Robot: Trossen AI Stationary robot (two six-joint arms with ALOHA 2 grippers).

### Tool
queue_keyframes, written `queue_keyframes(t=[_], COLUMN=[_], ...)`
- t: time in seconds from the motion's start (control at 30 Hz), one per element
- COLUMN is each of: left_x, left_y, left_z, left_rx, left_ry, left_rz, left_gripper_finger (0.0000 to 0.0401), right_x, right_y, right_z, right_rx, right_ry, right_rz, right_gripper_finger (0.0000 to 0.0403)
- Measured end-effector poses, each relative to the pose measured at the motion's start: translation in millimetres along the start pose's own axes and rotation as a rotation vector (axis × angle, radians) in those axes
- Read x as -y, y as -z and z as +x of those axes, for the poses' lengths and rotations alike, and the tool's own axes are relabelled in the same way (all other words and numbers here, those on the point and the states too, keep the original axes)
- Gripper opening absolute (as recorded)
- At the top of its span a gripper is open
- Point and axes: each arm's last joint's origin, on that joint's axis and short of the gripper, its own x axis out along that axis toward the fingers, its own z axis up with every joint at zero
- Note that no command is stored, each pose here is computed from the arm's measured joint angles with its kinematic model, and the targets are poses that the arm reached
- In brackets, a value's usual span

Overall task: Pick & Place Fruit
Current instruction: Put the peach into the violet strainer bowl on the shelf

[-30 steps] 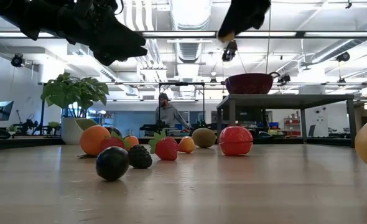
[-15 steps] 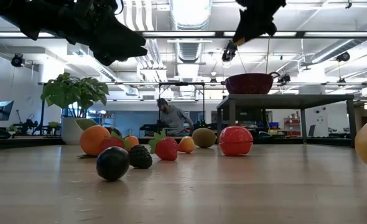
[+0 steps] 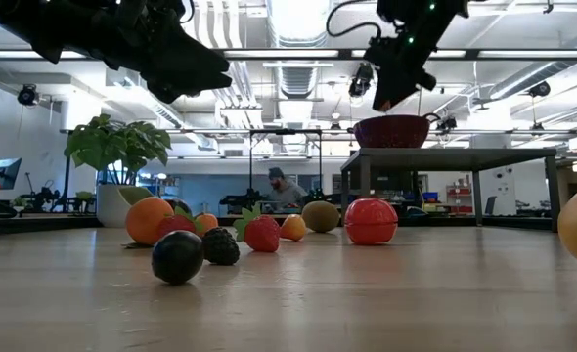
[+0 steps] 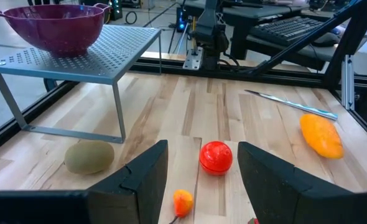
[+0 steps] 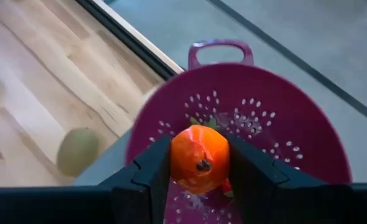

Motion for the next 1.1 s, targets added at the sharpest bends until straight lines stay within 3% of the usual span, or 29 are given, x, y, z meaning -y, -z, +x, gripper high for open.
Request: queue_keyframes(t=[0.4, 0.7, 1.1], left_x=[0, 0, 0], left_y=[0, 0, 0], left_z=[0, 0, 0], left_rx=[0.000, 0.000, 0.000], left_ry=[0.000, -0.001, -0.001], left_rz=[0.000, -0.001, -0.002], left_gripper_finger=[0.0200, 0.0200, 0.0200], right_x=[15, 19, 19], right_y=[4, 6, 6], right_z=[32, 39, 39], right_rx=[-0.117, -0.145, -0.149], right_ry=[0.057, 0.072, 0.081], right_rz=[0.054, 0.064, 0.060], right_gripper_finger=[0.0145, 0.0130, 0.0186])
